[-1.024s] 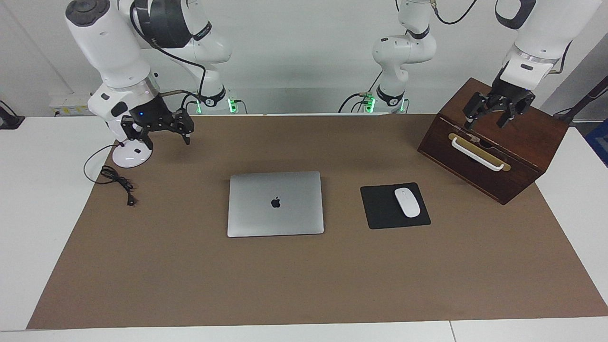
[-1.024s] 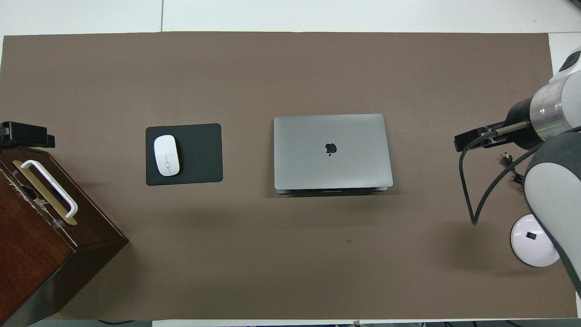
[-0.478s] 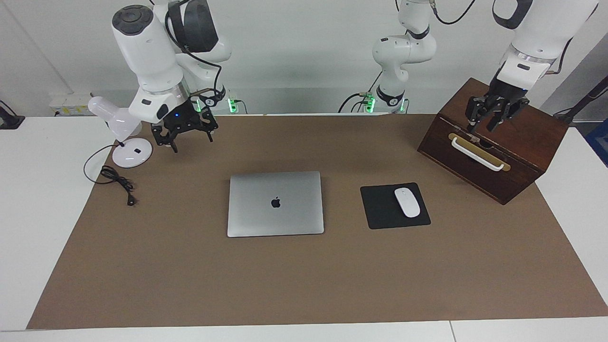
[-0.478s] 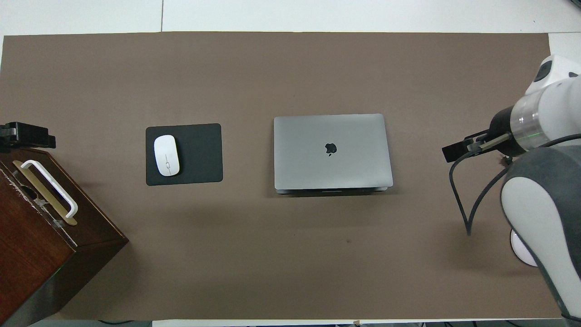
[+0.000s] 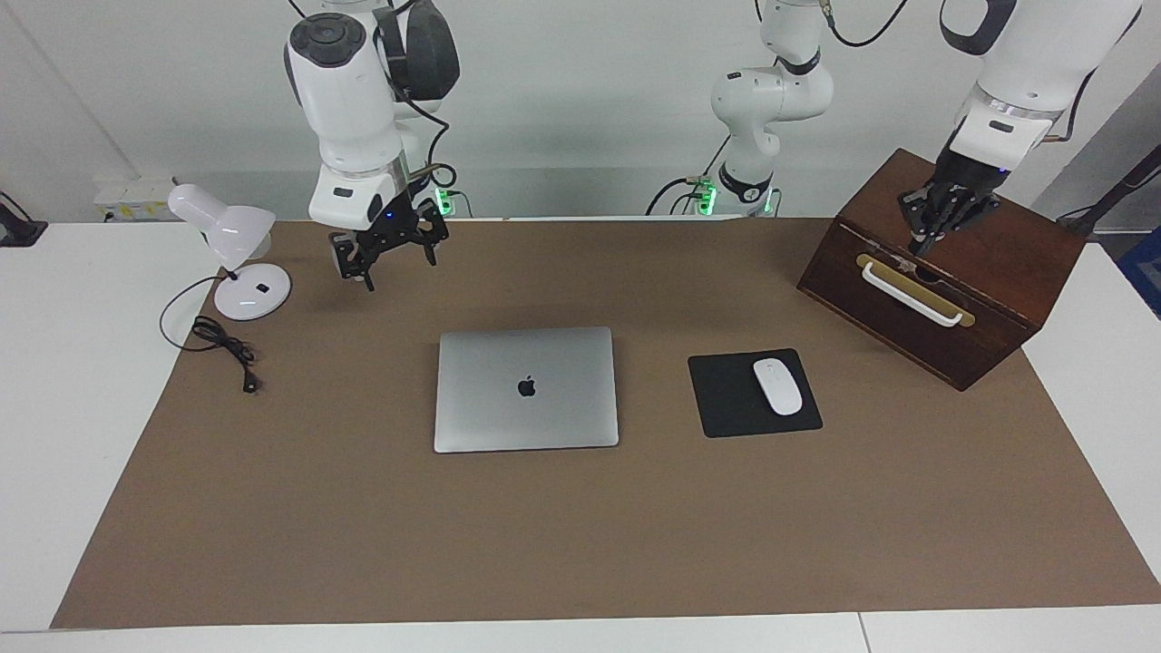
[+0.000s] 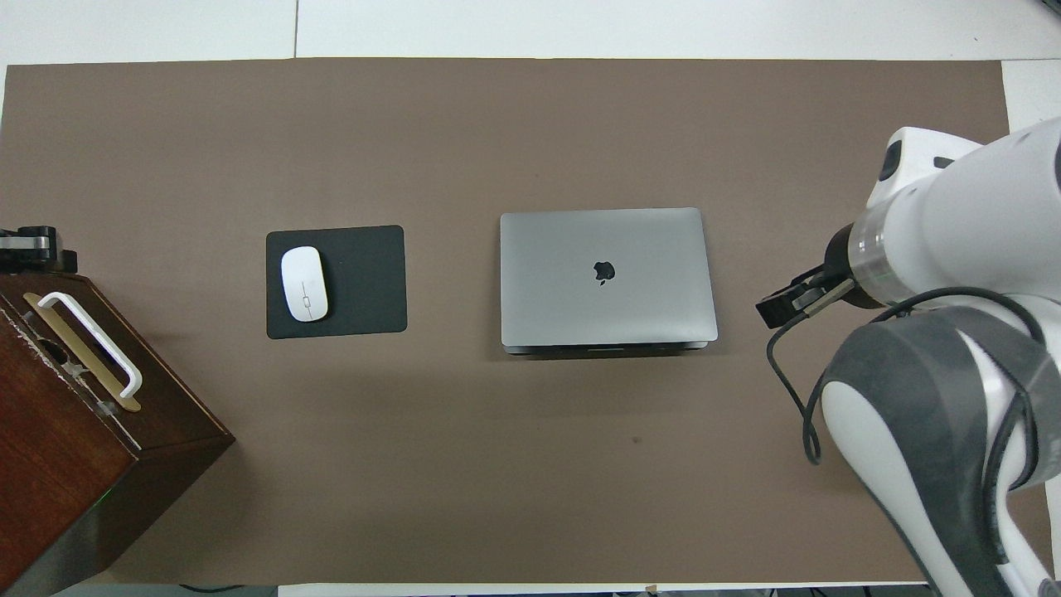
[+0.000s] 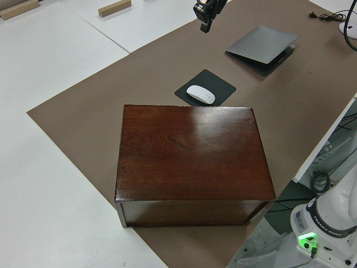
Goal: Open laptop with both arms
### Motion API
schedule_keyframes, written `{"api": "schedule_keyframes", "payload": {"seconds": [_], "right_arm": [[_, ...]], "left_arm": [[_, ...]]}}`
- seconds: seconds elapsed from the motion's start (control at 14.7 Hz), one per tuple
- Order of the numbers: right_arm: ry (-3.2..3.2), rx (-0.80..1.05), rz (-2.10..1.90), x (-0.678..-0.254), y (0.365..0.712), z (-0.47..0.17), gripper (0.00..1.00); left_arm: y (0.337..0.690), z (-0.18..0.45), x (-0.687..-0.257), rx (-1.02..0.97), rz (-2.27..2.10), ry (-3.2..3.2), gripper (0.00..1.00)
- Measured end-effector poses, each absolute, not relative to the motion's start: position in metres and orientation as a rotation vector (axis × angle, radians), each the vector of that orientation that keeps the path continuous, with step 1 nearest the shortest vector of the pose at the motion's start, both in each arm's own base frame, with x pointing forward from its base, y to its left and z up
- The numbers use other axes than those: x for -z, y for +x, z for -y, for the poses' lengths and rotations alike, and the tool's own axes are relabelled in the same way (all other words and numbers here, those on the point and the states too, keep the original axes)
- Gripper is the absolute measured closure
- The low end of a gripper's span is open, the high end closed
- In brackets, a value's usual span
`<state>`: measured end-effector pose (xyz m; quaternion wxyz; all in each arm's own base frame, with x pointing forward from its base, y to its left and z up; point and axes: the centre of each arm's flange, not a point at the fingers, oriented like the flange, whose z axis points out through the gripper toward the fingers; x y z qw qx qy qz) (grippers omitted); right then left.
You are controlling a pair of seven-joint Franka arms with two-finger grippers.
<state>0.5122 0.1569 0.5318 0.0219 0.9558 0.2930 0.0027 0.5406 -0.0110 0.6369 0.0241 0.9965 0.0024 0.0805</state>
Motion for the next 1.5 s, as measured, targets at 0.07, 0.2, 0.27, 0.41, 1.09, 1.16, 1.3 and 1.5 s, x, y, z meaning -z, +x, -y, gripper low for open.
{"api": "schedule_keyframes", "payload": {"seconds": [0.07,0.2,0.27,0.41,1.09,1.16,1.3,1.5], "right_arm": [[2.952,0.001,-0.935,-0.528,0.507,-0.165,0.0],[2.928,-0.011,-0.996,-0.518,0.498,-0.185,0.0],[2.906,-0.022,-1.025,-0.512,0.494,-0.192,0.0],[2.866,-0.049,-1.068,-0.499,0.487,-0.202,0.0],[2.676,-0.132,-1.257,-0.436,0.446,-0.226,0.0],[2.649,-0.152,-1.278,-0.431,0.445,-0.227,0.0],[2.599,-0.193,-1.318,-0.417,0.441,-0.227,0.0],[2.554,-0.214,-1.347,-0.398,0.433,-0.226,0.0]], "left_arm": [[0.543,0.016,-0.638,-0.284,0.006,3.077,0.99],[0.545,0.032,-0.637,-0.312,0.044,3.062,0.99],[0.545,0.043,-0.635,-0.311,0.072,3.055,0.99],[0.543,0.065,-0.627,-0.298,0.132,3.05,0.99],[0.49,0.111,-0.526,-0.478,0.214,2.968,0.99],[0.486,0.117,-0.515,-0.503,0.231,2.961,0.99],[0.478,0.131,-0.493,-0.552,0.268,2.944,0.99],[0.461,0.151,-0.458,-0.633,0.329,2.913,0.99]]}}
